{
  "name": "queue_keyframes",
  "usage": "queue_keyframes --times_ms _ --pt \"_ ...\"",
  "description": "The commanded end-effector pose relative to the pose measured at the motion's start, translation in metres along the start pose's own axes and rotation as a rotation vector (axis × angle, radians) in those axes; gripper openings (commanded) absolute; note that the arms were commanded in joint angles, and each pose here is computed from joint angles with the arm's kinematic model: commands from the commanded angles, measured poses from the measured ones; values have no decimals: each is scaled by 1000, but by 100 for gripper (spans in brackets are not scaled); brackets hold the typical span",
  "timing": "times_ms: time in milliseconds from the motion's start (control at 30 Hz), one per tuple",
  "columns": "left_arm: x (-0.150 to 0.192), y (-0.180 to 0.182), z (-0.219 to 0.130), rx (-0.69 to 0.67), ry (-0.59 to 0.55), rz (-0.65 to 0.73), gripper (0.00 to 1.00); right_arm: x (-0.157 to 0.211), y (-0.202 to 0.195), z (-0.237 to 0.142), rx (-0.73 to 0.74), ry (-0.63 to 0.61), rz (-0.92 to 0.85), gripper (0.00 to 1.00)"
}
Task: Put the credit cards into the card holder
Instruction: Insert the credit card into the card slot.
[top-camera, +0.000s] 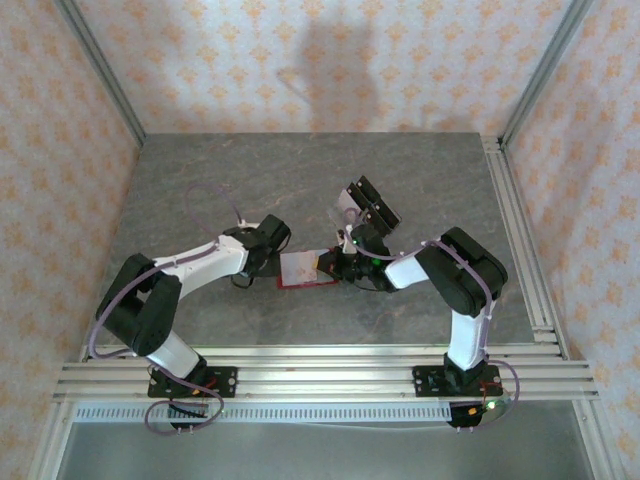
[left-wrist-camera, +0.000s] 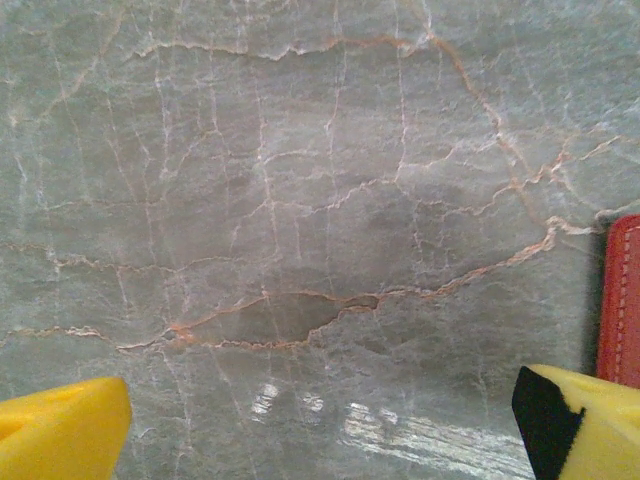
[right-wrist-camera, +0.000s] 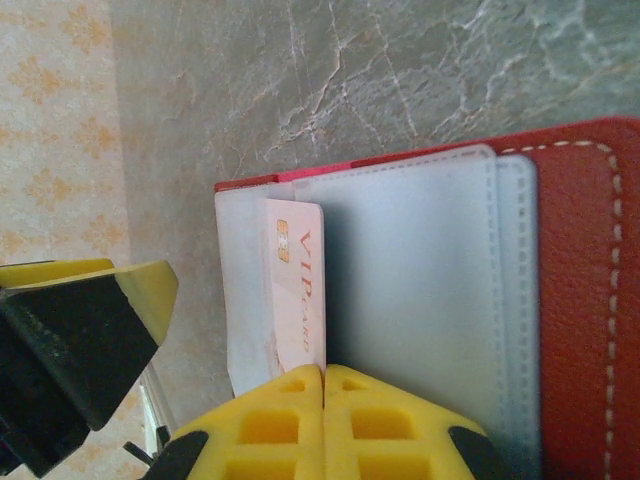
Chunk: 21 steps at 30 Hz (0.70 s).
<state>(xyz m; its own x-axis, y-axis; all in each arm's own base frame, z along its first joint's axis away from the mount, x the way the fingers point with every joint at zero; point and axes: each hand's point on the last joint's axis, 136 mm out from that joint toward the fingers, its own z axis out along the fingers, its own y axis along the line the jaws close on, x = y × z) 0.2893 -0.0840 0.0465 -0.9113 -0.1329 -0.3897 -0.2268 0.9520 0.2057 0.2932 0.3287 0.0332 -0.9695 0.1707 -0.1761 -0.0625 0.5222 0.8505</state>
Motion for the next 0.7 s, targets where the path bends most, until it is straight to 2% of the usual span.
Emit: queue_keyframes --times_ms 0,467,567,667 --pt "9 6 10 -40 27 28 100 6 -5 3 46 30 -15 0" --pt "15 -6 18 -11 38 37 100 12 7 20 69 107 -51 1" --pt "15 -7 19 -10 39 36 100 12 11 19 77 127 -62 12" --pt "15 -6 19 -11 37 34 100 10 20 12 95 129 -87 28"
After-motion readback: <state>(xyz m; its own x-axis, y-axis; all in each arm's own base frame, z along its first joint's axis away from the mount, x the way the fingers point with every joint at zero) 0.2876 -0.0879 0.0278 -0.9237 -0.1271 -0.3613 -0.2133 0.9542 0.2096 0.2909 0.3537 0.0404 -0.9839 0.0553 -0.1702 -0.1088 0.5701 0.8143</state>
